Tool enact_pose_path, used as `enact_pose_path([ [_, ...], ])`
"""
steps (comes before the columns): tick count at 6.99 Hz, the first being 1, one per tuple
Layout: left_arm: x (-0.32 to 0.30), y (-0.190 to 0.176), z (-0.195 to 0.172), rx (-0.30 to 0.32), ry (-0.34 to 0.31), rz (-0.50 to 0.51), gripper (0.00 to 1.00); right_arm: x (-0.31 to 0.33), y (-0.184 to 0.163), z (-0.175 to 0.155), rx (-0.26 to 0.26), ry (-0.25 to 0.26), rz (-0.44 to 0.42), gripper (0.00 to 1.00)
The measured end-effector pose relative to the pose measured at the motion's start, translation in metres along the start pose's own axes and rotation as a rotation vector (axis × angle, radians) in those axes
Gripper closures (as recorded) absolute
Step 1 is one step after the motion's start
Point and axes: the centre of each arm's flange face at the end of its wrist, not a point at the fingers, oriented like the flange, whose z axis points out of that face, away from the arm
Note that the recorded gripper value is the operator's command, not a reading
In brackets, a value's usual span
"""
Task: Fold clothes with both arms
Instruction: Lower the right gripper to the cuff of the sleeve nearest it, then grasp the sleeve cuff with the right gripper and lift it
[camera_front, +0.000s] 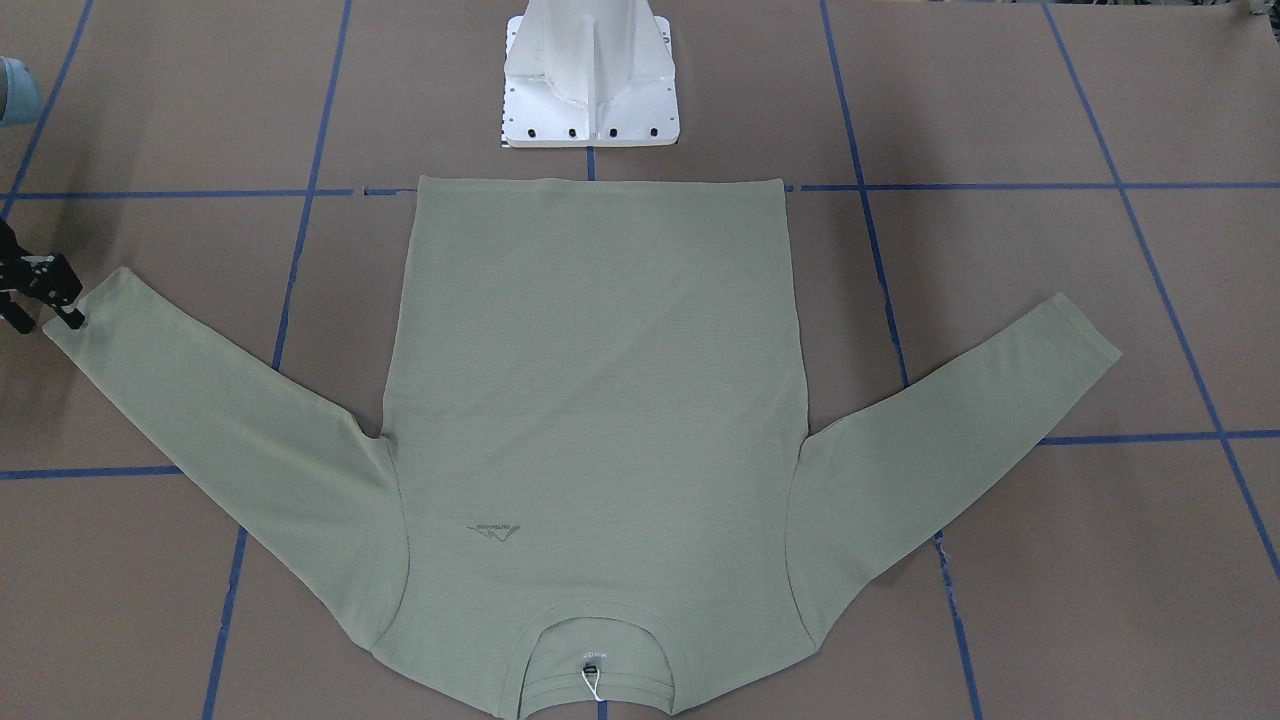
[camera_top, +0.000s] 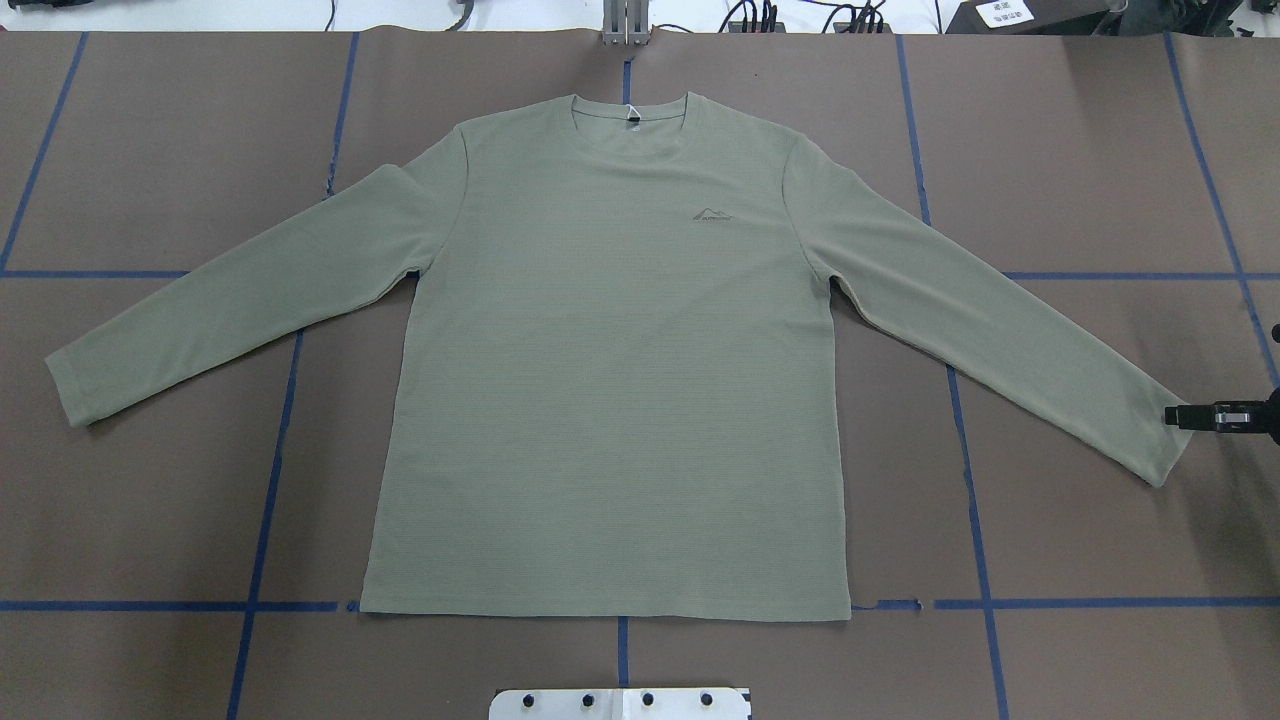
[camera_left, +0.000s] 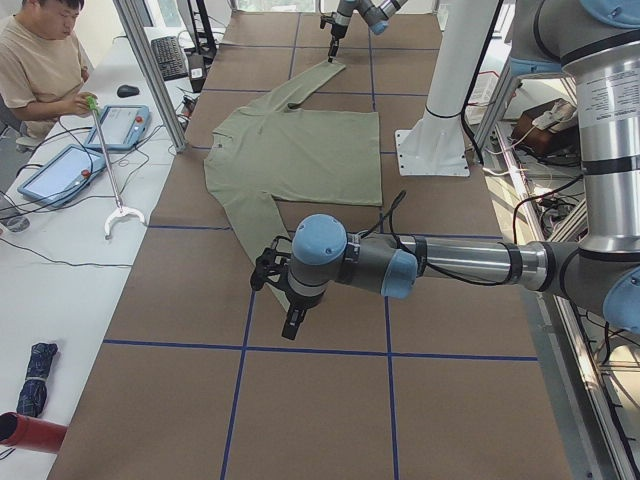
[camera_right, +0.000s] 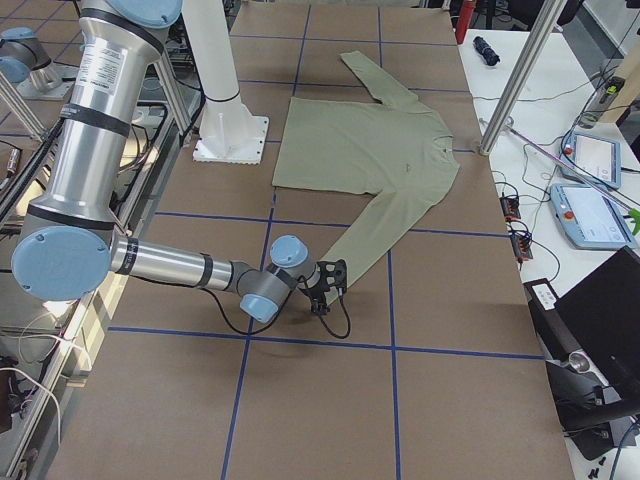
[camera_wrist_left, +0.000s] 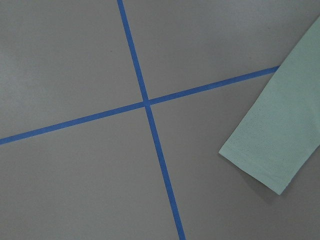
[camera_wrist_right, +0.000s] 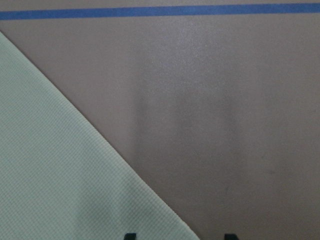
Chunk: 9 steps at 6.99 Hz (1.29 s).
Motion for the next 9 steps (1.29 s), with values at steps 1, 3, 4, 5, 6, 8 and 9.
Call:
enact_pose_path([
  [1, 0.000, 0.000, 0.000, 0.000, 0.000, 0.000, 0.00, -0.002, -0.001, 0.000, 0.001, -0.004, -0.001, 1.00],
  [3, 0.000, 0.000, -0.001, 0.001, -0.001, -0.001, 0.00, -0.007, -0.006, 0.002, 0.007, -0.013, -0.005, 1.00],
  [4, -0.001, 0.000, -0.002, 0.003, -0.003, -0.003, 0.00, -0.009, -0.007, 0.001, 0.009, -0.016, -0.011, 1.00],
  [5, -0.002, 0.001, -0.003, 0.006, -0.004, -0.005, 0.00, -0.016, -0.009, -0.003, 0.013, -0.026, -0.017, 1.00],
  [6, -0.002, 0.000, -0.004, 0.008, -0.004, -0.005, 0.00, -0.029, -0.015, -0.012, 0.018, -0.045, -0.024, 1.00],
  [8, -0.002, -0.001, -0.004, 0.010, -0.004, -0.006, 0.00, -0.079, -0.039, -0.046, 0.007, -0.050, -0.012, 1.00],
  [9, -0.002, -0.002, -0.004, 0.011, -0.004, -0.006, 0.00, -0.120, -0.056, -0.074, -0.006, -0.033, 0.005, 1.00],
])
